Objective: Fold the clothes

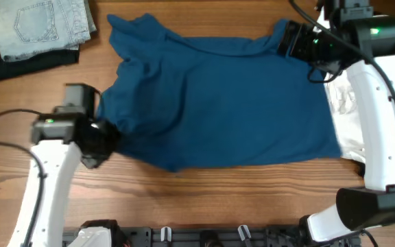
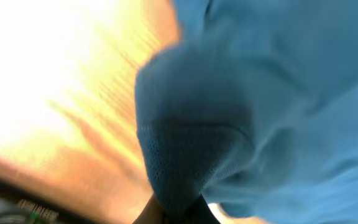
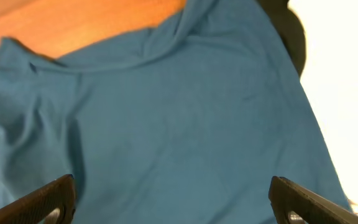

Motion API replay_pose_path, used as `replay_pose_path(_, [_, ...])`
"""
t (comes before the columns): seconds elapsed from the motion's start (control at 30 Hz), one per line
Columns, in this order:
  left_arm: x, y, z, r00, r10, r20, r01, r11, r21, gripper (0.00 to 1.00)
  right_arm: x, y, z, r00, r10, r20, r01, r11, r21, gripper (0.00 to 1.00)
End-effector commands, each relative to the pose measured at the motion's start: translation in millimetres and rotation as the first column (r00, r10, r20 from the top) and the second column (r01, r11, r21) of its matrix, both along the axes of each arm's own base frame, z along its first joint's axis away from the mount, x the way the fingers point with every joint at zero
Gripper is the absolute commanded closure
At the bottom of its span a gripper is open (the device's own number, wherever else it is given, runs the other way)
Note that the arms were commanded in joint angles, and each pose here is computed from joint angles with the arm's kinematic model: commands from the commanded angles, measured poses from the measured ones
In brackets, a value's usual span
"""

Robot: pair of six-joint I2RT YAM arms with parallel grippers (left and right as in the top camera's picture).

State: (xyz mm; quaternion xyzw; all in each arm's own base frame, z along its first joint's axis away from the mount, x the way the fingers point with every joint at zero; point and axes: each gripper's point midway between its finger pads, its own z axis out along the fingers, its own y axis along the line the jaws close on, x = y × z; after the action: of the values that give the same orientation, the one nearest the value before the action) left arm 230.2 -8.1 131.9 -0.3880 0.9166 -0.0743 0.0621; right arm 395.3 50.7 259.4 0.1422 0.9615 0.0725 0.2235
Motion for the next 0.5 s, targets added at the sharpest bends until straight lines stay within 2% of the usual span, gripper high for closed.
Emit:
replay_pose_path(0.0, [24,31,7,0.992,0.087,0.089,-0.092,0.994,0.052,0.96,-2,19,-41,0.997,0.047,-0.067,-0.041,0.995,0.093,0.0])
replay_pose_path(0.1, [59,34,0,0.985,0.047,0.168,-0.057,0.997,0.055,0.96,-2,29,-70,0.993,0.068,-0.093,-0.053,0.988,0.148,0.0])
replay_pose_path(0.13, [73,35,-6,0.982,0.045,0.183,-0.056,0.997,0.056,0.88,-3,29,-82,0.993,0.05,-0.106,-0.033,0.987,0.154,0.0])
replay_pose_path(0.2, [93,37,-22,0.981,0.019,0.193,-0.032,0.998,0.061,0.41,-7,27,-104,0.991,0.041,-0.131,-0.022,0.989,0.146,0.0])
replay_pose_path(0.23, [99,37,-30,0.982,0.017,0.186,-0.028,0.998,0.058,0.06,-10,25,-113,0.989,0.026,-0.149,-0.006,0.991,0.136,0.0])
replay_pose_path(0.27, [104,37,-43,0.986,0.017,0.166,-0.026,0.998,0.054,0.0,-17,19,-124,0.983,-0.01,-0.182,0.031,0.993,0.113,0.0])
replay_pose_path(0.33, [104,33,-60,0.993,-0.011,0.119,0.008,0.999,0.032,0.0,-26,12,-134,0.975,-0.037,-0.22,0.054,0.996,0.074,0.0])
replay_pose_path(0.47, [74,25,-68,1.0,-0.03,-0.007,0.03,1.0,-0.01,0.0,-31,8,-136,0.97,-0.046,-0.24,0.06,0.997,0.053,0.0])
